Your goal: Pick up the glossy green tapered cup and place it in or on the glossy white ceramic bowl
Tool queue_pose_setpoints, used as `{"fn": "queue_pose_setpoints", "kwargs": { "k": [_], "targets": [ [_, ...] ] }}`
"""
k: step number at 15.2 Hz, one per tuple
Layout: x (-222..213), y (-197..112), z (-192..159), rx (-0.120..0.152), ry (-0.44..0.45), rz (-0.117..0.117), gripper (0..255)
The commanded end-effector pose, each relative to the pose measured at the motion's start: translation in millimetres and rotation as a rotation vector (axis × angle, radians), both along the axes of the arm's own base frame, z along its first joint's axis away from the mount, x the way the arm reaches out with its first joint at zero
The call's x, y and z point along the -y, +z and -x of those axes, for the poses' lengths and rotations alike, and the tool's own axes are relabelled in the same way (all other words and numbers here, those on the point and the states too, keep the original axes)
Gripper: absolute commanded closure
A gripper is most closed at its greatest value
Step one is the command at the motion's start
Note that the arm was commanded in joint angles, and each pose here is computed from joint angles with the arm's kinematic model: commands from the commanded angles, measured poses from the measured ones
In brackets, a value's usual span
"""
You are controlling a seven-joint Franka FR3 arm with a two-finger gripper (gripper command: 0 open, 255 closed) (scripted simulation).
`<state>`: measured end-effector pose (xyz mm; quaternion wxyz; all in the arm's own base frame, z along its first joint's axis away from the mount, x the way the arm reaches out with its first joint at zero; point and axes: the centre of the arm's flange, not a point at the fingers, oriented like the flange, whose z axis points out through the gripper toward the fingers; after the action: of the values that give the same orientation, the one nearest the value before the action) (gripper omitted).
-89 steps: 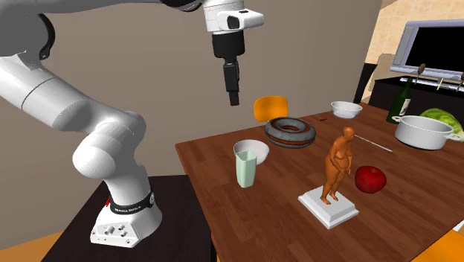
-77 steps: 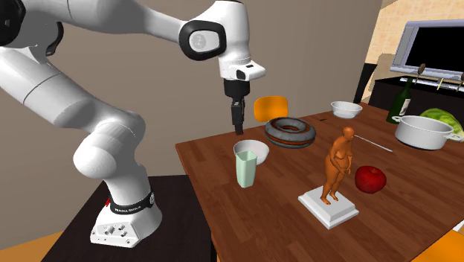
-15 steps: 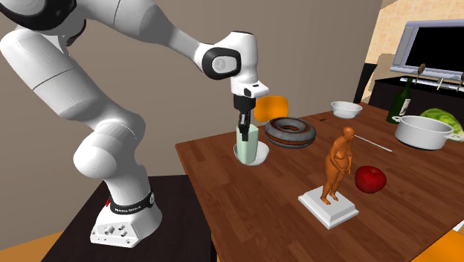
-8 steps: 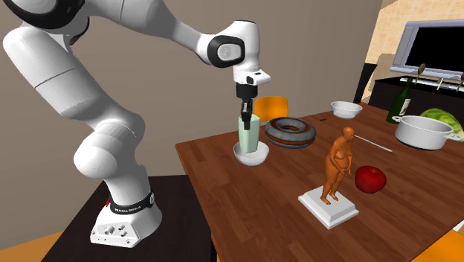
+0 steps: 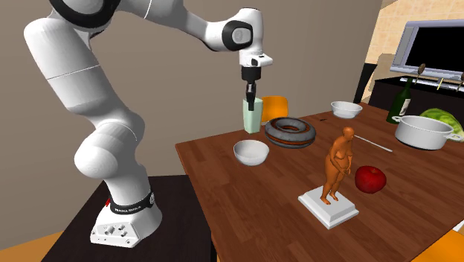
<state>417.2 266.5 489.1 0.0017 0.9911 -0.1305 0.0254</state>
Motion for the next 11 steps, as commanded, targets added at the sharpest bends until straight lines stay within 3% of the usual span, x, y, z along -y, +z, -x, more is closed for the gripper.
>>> {"fn": "queue_pose_setpoints", "kwargs": {
  "k": [1, 3, 11],
  "targets": [
    [-25, 5, -6, 0.000, -0.001, -0.001, 255],
    [-46, 12, -12, 0.000, -0.001, -0.001, 255],
    [-46, -30, -12, 0.000, -0.001, -0.001, 255]
  ]
}}
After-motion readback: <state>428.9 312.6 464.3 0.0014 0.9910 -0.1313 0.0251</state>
